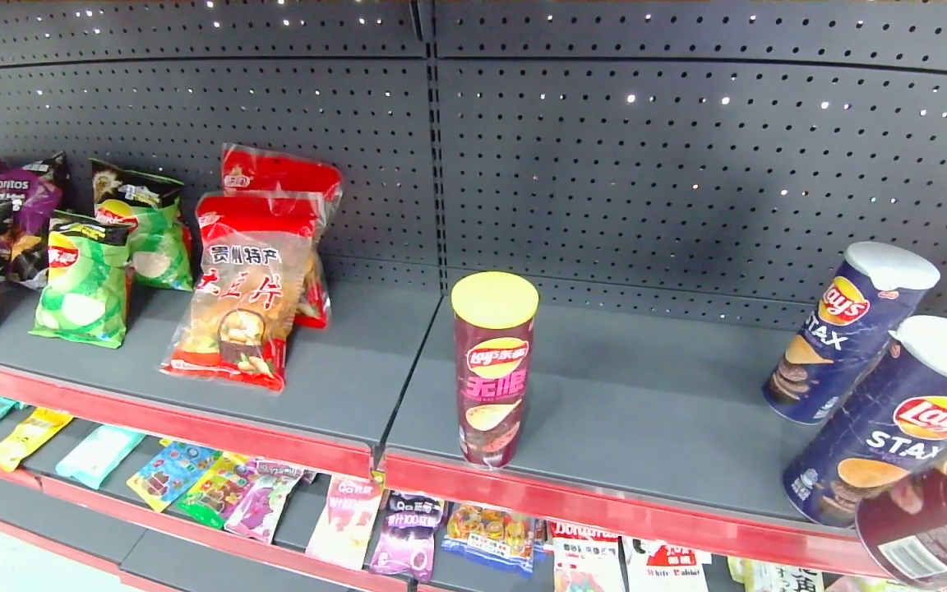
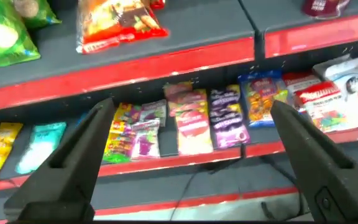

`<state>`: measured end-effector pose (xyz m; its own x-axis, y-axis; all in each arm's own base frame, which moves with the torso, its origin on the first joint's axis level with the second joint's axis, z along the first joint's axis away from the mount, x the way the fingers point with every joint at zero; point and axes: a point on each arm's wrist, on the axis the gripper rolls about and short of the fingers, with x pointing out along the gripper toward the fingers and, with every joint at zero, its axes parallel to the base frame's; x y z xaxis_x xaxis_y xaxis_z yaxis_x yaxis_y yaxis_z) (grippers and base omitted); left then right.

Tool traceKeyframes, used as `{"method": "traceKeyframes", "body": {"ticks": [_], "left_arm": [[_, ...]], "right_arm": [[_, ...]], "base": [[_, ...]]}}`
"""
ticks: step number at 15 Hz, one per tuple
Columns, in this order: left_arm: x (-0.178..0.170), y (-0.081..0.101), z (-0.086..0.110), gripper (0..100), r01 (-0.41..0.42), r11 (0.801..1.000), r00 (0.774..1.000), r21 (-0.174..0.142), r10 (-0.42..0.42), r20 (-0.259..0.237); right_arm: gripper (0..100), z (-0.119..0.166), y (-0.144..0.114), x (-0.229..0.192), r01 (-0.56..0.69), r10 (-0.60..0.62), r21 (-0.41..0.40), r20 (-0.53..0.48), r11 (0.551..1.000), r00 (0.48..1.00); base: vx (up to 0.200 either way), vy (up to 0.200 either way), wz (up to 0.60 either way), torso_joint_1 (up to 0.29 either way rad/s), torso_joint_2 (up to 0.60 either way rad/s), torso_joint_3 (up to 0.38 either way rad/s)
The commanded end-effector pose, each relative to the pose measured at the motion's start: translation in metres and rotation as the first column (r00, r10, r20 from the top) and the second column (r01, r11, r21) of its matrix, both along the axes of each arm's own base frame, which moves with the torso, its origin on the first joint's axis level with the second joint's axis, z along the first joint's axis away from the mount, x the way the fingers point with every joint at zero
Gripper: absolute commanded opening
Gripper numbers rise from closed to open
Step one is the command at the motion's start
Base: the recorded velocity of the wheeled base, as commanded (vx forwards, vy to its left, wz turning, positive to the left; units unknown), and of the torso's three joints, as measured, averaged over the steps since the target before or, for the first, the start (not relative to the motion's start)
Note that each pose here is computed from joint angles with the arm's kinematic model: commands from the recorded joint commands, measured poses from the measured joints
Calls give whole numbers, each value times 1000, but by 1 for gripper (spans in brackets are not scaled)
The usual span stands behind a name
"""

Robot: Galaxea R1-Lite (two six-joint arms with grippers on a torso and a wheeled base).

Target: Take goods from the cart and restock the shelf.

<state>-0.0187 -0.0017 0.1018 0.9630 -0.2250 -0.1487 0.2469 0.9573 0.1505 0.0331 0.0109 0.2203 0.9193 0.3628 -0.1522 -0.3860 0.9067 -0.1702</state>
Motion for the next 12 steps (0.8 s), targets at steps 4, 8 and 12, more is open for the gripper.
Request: {"method": "traceKeyframes", "body": {"ticks": [4, 8, 12], "left_arm": [[-4, 0, -13, 100, -2, 995, 1000, -96, 2, -1], [-2, -1, -17, 100, 49, 994, 999, -102, -48, 9], [-1, 3, -16, 100, -168, 972, 985, -162, 170, -3]], "right_arm": [[0, 47, 24, 41, -177, 179, 44, -35, 983, 983], [0, 59, 37, 65, -205, 207, 35, -64, 978, 976], [0, 55, 50, 79, -251, 252, 27, -99, 968, 963]], "base": [[0, 0, 0, 0, 0, 0], [0, 0, 0, 0, 0, 0], [0, 0, 0, 0, 0, 0]]}}
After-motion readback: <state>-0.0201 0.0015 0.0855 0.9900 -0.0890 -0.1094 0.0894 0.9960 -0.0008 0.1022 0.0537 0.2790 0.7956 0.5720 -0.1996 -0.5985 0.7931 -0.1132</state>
